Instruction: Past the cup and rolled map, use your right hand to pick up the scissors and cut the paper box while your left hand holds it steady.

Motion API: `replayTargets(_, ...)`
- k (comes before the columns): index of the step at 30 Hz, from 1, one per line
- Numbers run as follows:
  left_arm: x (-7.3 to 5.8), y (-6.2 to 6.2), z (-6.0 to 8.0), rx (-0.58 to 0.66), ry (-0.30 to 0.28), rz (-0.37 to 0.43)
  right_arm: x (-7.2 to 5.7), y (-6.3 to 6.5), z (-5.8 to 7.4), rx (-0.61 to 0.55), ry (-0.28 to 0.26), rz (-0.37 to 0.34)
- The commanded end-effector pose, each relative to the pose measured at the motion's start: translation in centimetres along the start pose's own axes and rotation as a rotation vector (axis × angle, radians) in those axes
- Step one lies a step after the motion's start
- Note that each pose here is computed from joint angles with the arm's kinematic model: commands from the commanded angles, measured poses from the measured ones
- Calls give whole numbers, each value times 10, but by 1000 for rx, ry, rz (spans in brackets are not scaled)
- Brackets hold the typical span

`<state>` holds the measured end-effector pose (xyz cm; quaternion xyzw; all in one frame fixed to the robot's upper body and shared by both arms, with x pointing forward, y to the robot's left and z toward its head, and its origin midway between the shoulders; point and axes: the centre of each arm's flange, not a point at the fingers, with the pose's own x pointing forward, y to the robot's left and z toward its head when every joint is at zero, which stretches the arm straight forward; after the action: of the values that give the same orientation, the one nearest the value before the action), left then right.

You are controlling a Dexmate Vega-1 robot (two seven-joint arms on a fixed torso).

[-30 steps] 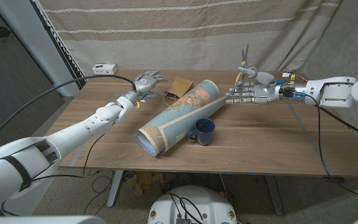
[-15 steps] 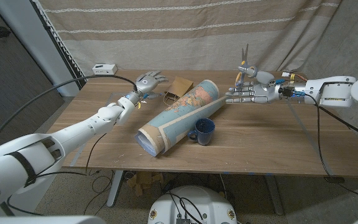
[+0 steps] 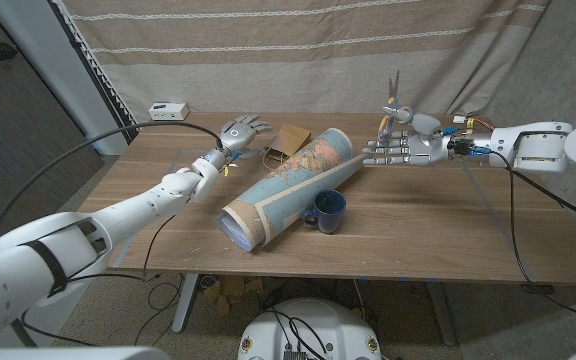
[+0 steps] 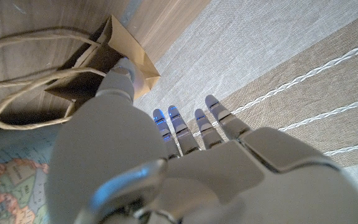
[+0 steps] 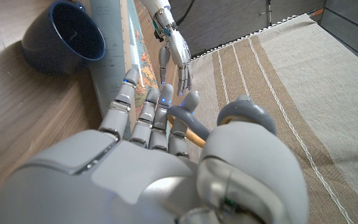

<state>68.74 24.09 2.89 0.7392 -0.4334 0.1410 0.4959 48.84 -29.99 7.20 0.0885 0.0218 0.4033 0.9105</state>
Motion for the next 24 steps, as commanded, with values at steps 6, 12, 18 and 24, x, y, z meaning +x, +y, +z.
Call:
replayTargets(6, 4, -12, 4, -29, 17, 9, 0, 2, 3, -7, 9, -13)
replayTargets(12, 7, -17, 6, -39, 18, 8, 1, 2, 4, -5, 10, -15)
replayTargets(18, 10, -19, 7, -43, 14, 10, 3, 2, 6, -9, 8, -19)
replayTargets(24, 15, -20, 7, -40, 1, 12, 4, 2, 7, -12, 9, -23)
